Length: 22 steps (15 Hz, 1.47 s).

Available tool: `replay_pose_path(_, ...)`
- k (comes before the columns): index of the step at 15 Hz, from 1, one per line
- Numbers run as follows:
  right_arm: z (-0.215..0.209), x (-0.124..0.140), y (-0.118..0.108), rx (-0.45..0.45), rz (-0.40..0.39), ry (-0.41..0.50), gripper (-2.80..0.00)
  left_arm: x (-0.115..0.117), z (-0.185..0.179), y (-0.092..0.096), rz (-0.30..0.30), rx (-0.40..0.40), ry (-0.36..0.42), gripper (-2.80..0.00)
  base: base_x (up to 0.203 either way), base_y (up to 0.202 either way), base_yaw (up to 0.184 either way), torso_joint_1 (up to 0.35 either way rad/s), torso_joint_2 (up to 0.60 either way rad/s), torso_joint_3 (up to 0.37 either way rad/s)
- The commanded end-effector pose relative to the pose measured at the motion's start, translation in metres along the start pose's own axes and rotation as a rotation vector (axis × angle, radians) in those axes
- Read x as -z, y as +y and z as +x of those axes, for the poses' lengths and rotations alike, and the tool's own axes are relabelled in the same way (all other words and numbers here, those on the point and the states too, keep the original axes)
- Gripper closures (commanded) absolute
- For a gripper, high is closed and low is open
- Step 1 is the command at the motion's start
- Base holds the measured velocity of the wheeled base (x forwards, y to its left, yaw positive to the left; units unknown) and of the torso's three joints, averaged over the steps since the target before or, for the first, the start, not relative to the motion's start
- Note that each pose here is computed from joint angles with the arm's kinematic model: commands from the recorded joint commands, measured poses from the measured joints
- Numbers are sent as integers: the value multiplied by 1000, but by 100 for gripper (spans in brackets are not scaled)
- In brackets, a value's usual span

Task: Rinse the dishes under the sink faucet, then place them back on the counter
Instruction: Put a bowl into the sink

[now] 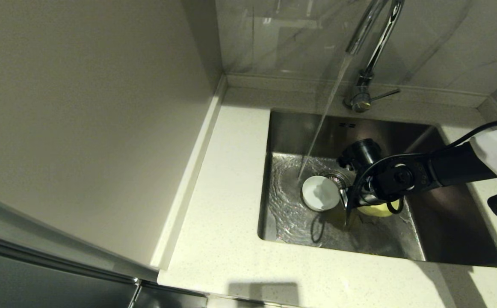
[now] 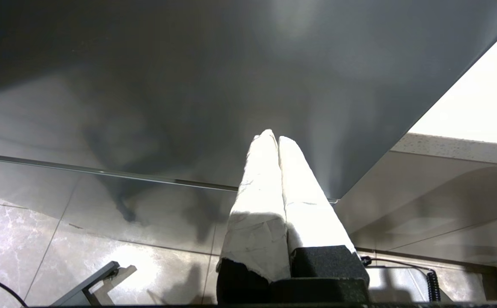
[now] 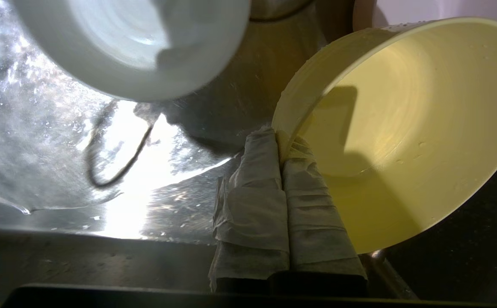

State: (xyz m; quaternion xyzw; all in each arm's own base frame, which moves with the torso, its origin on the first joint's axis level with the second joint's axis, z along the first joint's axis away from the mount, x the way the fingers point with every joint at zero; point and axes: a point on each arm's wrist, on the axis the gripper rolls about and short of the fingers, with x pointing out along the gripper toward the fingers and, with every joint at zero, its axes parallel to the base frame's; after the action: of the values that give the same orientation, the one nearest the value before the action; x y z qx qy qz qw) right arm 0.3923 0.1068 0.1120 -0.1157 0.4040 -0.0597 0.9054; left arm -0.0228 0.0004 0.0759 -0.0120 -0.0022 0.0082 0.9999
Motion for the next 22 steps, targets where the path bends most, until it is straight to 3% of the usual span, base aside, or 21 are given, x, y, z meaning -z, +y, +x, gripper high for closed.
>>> replay_pose_path(1, 21, 9, -1, 18, -4, 51, 0, 0, 0, 0, -1, 0, -2, 0, 0, 0, 0, 0, 0, 0)
replay_pose_path(16, 44, 29, 15, 1, -53, 127, 0, 0, 0, 0, -1, 0, -2, 0, 0, 0, 0, 0, 0, 0)
replay_pose_path(17, 44, 29, 15, 1, -52, 128, -109, 0, 0, 0, -1, 0, -2, 0, 0, 0, 0, 0, 0, 0)
replay_pose_path(18, 43, 27, 14, 1, -48, 122, -280, 0, 0, 0, -1, 0, -2, 0, 0, 0, 0, 0, 0, 0)
replay_pose_path(22, 26, 23, 8, -1, -36, 98, -280, 0, 0, 0, -1, 0, -2, 0, 0, 0, 0, 0, 0, 0)
